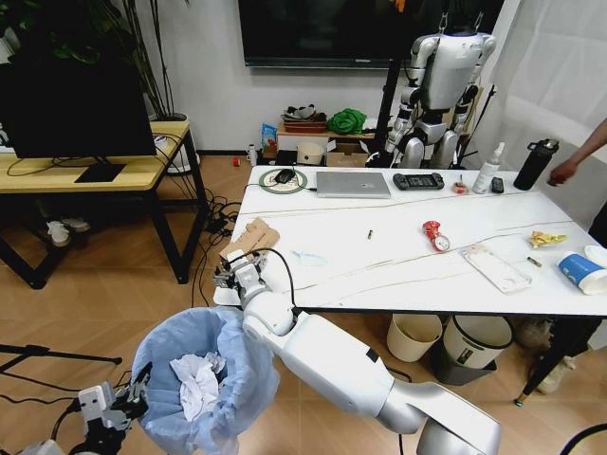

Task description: Pick up the trash bin and place the trash from the table into it.

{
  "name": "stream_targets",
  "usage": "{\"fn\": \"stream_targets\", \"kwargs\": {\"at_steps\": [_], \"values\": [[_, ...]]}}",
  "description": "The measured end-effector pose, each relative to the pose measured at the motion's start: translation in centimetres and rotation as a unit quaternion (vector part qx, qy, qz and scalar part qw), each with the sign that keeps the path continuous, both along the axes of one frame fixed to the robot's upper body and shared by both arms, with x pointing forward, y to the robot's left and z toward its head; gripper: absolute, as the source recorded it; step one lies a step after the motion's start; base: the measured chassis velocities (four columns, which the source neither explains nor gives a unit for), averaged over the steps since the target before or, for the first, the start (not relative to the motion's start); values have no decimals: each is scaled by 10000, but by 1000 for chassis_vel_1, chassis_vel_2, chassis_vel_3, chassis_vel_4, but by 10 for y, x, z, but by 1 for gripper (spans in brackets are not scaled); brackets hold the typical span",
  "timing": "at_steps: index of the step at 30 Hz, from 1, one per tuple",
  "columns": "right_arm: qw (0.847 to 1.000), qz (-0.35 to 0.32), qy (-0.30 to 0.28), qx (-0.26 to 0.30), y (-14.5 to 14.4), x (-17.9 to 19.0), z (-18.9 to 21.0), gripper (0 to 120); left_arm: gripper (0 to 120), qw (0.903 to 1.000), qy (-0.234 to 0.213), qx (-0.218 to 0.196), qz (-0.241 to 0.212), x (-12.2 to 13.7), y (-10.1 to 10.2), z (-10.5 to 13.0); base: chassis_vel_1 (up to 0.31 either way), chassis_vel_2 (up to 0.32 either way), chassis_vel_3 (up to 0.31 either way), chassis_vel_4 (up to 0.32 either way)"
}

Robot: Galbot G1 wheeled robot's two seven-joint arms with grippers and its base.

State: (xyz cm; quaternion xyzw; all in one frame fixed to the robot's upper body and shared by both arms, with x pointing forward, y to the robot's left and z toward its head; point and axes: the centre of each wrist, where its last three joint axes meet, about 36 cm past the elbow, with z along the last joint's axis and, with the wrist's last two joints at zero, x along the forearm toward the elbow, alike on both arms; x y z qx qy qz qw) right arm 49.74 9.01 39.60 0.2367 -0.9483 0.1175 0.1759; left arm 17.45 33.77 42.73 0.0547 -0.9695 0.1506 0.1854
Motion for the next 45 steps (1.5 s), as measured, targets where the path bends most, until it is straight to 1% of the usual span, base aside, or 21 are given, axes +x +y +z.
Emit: {"fn": "stream_targets", "kwargs": {"at_steps": [4,12,16,17,18,19,22,24,26,27,29,33,34,39,45], "values": [[9999,-68,55,-69,4,3,-3,100,0,10000,-8,-19,-7,1,-1,0,0,0,0,0],[9997,-123,139,-171,0,10,-13,100,0,10000,0,-44,-10,1,-2,-2,0,0,0,0],[9997,-103,201,-126,-4,15,-19,86,0,10000,8,-48,-8,1,-2,-3,0,0,0,0],[9997,-92,217,-102,-6,15,-20,80,0,10000,8,-50,-6,1,-1,-4,0,0,0,0],[9997,-92,223,-84,-8,16,-22,77,0,10000,10,-51,-4,1,-1,-4,0,0,0,0],[9997,-92,223,-84,-8,16,-22,77,0,10000,10,-51,-4,1,-1,-4,0,0,0,0],[9997,-99,207,-33,-12,17,-23,65,0,10000,11,-58,-5,1,-1,-5,0,0,0,0],[9997,-110,215,-19,-14,17,-23,54,0,10000,8,-59,-7,2,-1,-5,0,0,0,0],[9997,-111,216,-16,-14,17,-23,53,0,10000,7,-59,-7,2,-1,-5,0,0,0,0],[9997,-124,220,-9,-16,18,-23,46,0,10000,6,-61,-9,2,-1,-5,0,0,0,0],[9997,-149,218,4,-18,19,-22,38,0,10000,10,-67,-8,2,-1,-6,0,0,0,0],[9996,-185,205,5,-22,21,-23,22,0,10000,15,-77,-11,1,-1,-7,0,0,0,0],[9996,-185,205,5,-22,21,-23,22,0,10000,15,-77,-11,1,-1,-7,0,0,0,0],[9995,-239,186,15,-29,23,-22,1,0,10000,14,-85,-13,1,-2,-8,0,0,0,0],[9993,-274,157,175,-42,26,-12,0,0,10000,13,-94,-25,2,-3,-9,0,0,0,0]]}}
